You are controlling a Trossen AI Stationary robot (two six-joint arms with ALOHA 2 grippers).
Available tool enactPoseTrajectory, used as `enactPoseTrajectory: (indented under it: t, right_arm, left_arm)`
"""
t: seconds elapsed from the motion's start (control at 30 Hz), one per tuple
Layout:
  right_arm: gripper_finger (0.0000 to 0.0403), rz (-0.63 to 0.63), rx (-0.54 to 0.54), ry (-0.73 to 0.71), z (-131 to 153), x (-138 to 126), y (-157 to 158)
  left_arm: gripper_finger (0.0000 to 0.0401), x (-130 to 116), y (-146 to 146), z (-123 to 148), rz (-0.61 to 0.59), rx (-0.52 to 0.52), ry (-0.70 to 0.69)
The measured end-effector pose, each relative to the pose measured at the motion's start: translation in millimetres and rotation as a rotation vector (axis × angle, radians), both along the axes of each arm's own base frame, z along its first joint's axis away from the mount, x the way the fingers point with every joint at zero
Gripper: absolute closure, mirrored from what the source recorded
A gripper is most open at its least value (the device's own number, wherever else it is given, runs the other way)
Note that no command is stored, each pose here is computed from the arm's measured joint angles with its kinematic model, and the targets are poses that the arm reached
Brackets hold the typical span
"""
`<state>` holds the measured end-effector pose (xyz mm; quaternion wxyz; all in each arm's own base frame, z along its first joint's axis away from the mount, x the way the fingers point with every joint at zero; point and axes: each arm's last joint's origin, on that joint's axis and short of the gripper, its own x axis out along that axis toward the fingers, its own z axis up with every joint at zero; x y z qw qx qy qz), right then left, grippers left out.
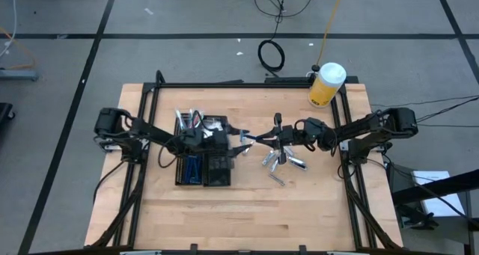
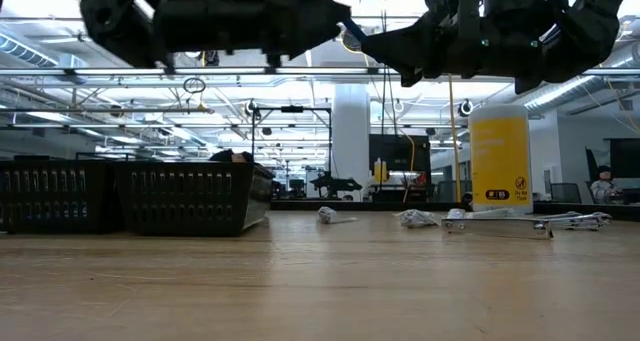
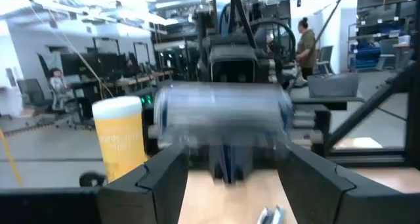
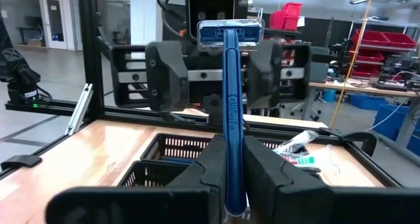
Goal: Pick & Place Travel size toiletries
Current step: Put the blue razor into the bottom left black bin
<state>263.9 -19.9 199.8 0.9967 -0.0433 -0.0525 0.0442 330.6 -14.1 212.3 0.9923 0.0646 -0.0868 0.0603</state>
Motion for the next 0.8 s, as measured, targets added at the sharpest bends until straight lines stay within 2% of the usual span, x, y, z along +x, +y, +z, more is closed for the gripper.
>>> enactPoseTrajectory:
  t: [0.13, 0.3, 0.4, 0.53, 0.8]
  right_arm:
    - [0.0381, 0.0, 0.001, 0.008, -0.8, 0.1, 0.0]
    - [0.0381, -0.001, -0.008, 0.022, -2.3, 0.2, 0.0]
    - [0.0381, -0.001, -0.014, 0.021, -2.1, 0.2, 0.0]
    - [0.0381, -0.001, -0.016, 0.021, -2.1, 0.2, 0.0]
    - [0.0381, -0.002, -0.02, 0.021, -2.2, 0.2, -0.2]
  left_arm:
    - [0.0176, 10.6, 0.6, 3.6, 0.008, 0.03, -0.013]
    - [0.0177, 11.8, 4.5, 5.2, -0.004, 0.034, -0.016]
    - [0.0193, 12.0, 4.9, 4.0, -0.009, 0.036, -0.003]
    - [0.0242, 12.5, 5.0, 1.2, -0.011, 0.034, 0.026]
    - [0.0375, 12.6, 6.4, 0.9, -0.013, 0.039, 0.029]
